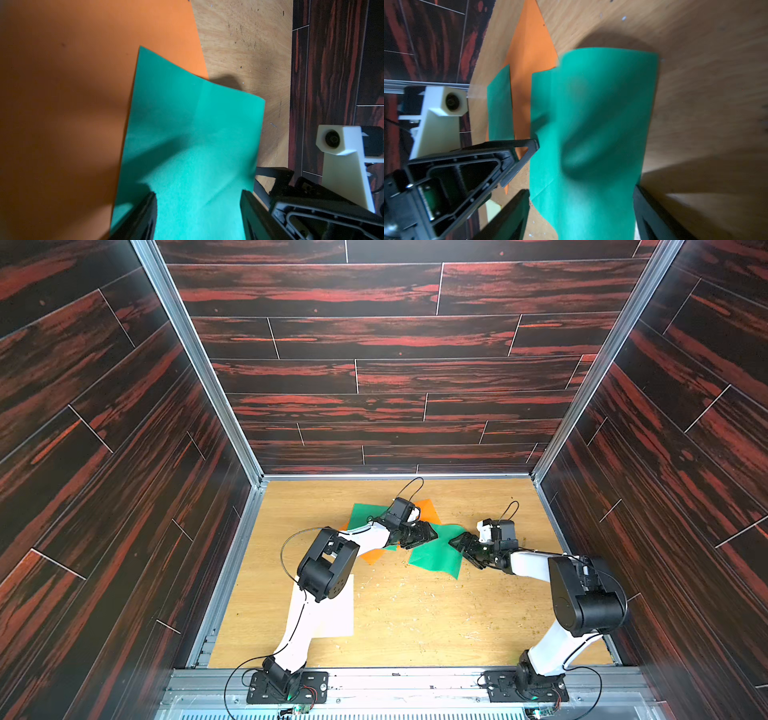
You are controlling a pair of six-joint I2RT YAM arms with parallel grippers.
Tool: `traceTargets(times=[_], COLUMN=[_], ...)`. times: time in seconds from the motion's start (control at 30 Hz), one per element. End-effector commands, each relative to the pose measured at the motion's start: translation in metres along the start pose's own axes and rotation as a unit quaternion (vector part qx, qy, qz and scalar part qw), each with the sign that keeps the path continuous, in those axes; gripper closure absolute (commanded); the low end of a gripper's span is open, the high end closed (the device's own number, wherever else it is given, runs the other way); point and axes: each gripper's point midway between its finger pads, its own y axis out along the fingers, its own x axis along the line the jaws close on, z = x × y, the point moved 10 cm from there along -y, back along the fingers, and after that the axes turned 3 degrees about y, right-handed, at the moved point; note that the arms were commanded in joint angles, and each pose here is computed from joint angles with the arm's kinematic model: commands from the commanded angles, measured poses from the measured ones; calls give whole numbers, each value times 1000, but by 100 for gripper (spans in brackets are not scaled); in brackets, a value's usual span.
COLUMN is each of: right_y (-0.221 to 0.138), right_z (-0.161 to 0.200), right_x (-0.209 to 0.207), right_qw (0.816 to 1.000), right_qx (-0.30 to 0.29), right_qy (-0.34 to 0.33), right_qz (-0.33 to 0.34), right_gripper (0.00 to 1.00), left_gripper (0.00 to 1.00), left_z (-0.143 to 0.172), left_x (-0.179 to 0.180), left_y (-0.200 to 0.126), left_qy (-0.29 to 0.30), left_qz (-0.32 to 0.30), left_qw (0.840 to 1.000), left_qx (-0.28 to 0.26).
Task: Sort the scattered colored papers by color
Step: Pick up the colored paper from the center of the board.
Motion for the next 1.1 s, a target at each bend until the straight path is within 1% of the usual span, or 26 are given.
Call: traceTargets(times=[0.0,0.1,0.23,0.27,0.33,0.47,0.57,0.67,0.8,1.0,1.07], right_y=[12,16,16,16,15,12,8,4,1,14,15], right_z=[16,13,10,10,9,5,0,-3,-7,-4,-1], right_x=[-16,-14,-11,-9,-2,15,29,40,47,36,32], right_qw=[997,997,997,997,996,988,976,965,962,967,969], right_qx=[59,66,65,65,65,69,72,70,60,76,73], right_qy=[40,39,33,30,18,-9,-30,-46,-53,-33,-30], right_qz=[5,-6,-12,-19,-60,-141,-205,-250,-262,-239,-234], right_gripper=[18,20,27,28,26,23,21,21,21,22,22], left_gripper=[32,32,32,32,32,32,32,32,32,32,32], left_z=[20,20,20,20,20,20,20,21,21,22,22], left_x=[21,22,22,21,22,23,23,24,22,25,25], left_y=[14,15,15,15,16,16,17,18,17,18,18], left_qy=[-22,-24,-25,-24,-25,-25,-25,-26,-24,-26,-26], left_qz=[-30,-31,-30,-29,-29,-31,-31,-31,-31,-33,-33], left_qw=[999,999,999,999,999,999,999,998,999,998,998], left_qx=[32,34,33,33,34,36,37,37,38,40,40])
